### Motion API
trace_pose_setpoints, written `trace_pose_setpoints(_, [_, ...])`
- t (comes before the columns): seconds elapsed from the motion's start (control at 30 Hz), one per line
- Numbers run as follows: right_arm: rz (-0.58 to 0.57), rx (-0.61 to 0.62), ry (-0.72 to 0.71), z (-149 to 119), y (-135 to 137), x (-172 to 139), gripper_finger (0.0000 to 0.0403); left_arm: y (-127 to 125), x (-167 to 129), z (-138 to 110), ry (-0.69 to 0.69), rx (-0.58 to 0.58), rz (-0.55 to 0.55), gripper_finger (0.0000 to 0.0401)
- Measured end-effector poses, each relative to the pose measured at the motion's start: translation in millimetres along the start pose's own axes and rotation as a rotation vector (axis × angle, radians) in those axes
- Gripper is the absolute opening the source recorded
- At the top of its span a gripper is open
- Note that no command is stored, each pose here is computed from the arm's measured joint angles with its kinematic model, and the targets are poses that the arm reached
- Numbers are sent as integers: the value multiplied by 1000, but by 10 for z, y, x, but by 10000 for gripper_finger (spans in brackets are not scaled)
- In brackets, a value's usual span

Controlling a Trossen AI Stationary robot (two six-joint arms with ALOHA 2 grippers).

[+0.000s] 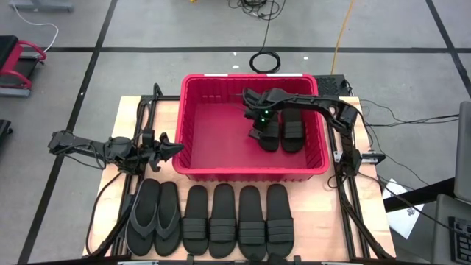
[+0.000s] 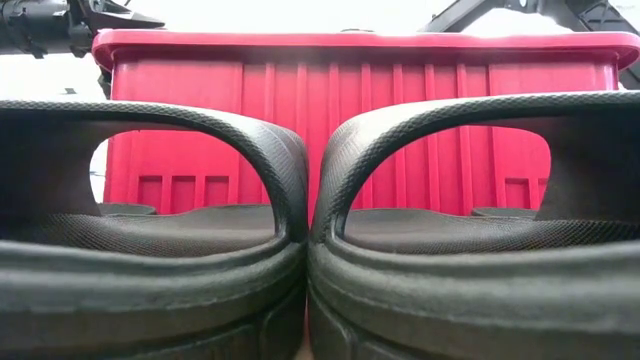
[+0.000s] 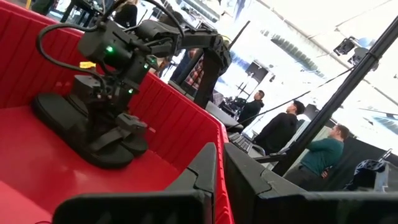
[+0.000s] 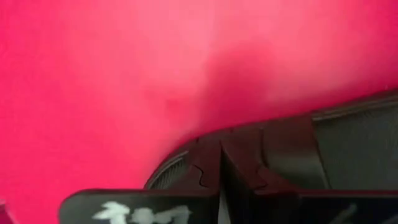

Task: Pick and place slides into bin
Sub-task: Put the black slide into the red bin

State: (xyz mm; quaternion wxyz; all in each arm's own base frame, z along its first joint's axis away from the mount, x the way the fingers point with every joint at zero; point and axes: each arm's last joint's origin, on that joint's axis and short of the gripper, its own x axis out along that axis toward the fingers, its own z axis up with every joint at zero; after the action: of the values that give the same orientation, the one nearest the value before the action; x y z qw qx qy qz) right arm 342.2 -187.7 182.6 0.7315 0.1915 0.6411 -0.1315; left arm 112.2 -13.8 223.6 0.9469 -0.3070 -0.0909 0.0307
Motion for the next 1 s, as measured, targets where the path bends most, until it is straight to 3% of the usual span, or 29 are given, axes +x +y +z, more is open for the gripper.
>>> trace_pose_setpoints(0.33, [-14, -4, -5, -21, -40, -60, 0, -3, 0, -5, 11, 6, -13, 26])
trace_pose_setpoints(0.57, [48, -161, -224, 64, 90, -362, 0, -6, 0, -8, 21, 13, -25, 26])
trace_pose_setpoints(0.67, [135, -267, -383, 61, 195, -672, 0, -12, 0, -14, 38, 29, -49, 26])
trace_pose_setpoints(0.8, [229, -427, -705, -31, 369, -1332, 0, -23, -2, -18, 55, 72, -86, 26])
trace_pose_setpoints(0.9, [161, -556, -920, -227, 573, -1836, 0, -25, -2, -17, 54, 104, -89, 26])
trace_pose_setpoints(1.0, [104, -549, -1044, -476, 763, -2201, 0, -29, -2, -10, 46, 108, -93, 26])
